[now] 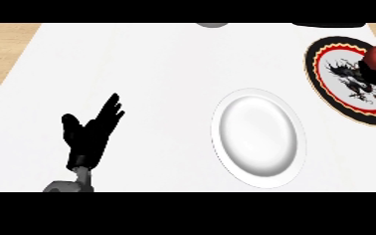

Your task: Pick the bell pepper from the plate and place it in the plate

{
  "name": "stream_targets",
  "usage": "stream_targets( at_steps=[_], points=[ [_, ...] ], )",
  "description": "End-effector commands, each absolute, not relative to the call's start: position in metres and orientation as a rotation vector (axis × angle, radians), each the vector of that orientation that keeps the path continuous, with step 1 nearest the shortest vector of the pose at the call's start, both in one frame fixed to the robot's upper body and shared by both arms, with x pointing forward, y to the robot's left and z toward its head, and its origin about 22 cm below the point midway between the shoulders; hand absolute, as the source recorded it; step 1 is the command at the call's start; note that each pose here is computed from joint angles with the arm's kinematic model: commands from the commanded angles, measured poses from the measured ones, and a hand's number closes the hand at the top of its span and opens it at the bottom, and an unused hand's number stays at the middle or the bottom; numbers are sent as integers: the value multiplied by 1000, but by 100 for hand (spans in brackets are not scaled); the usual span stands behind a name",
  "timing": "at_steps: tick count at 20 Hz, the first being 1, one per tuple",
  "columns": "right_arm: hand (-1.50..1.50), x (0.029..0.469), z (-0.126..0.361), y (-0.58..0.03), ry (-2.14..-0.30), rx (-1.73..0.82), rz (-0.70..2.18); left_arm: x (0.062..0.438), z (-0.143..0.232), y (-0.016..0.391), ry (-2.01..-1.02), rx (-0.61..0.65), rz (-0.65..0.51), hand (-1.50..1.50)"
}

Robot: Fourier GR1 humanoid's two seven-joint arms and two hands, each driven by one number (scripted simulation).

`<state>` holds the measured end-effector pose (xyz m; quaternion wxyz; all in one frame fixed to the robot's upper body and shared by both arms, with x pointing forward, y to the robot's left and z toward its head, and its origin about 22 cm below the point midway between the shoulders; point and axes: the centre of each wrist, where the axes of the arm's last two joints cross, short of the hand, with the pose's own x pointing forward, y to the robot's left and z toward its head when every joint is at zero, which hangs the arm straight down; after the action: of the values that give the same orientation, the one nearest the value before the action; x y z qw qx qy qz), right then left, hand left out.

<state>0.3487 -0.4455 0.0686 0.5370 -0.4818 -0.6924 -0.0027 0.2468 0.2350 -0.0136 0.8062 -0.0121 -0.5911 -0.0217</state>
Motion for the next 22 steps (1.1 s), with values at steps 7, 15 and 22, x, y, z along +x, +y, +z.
stream_targets(
  at_steps=[7, 15, 22],
  points=[
    [-150, 349, 55, -466, -1341, -1018, 226, 238, -21, 226, -1225, -64, -83, 0],
    [-150, 355, 55, -461, -1657, -820, 18, 243, -16, 235, -1225, -37, -61, 0],
    [-150, 330, 64, -499, -1678, -748, -199, 233, -28, 228, -1224, -26, -31, 0]
  ],
)
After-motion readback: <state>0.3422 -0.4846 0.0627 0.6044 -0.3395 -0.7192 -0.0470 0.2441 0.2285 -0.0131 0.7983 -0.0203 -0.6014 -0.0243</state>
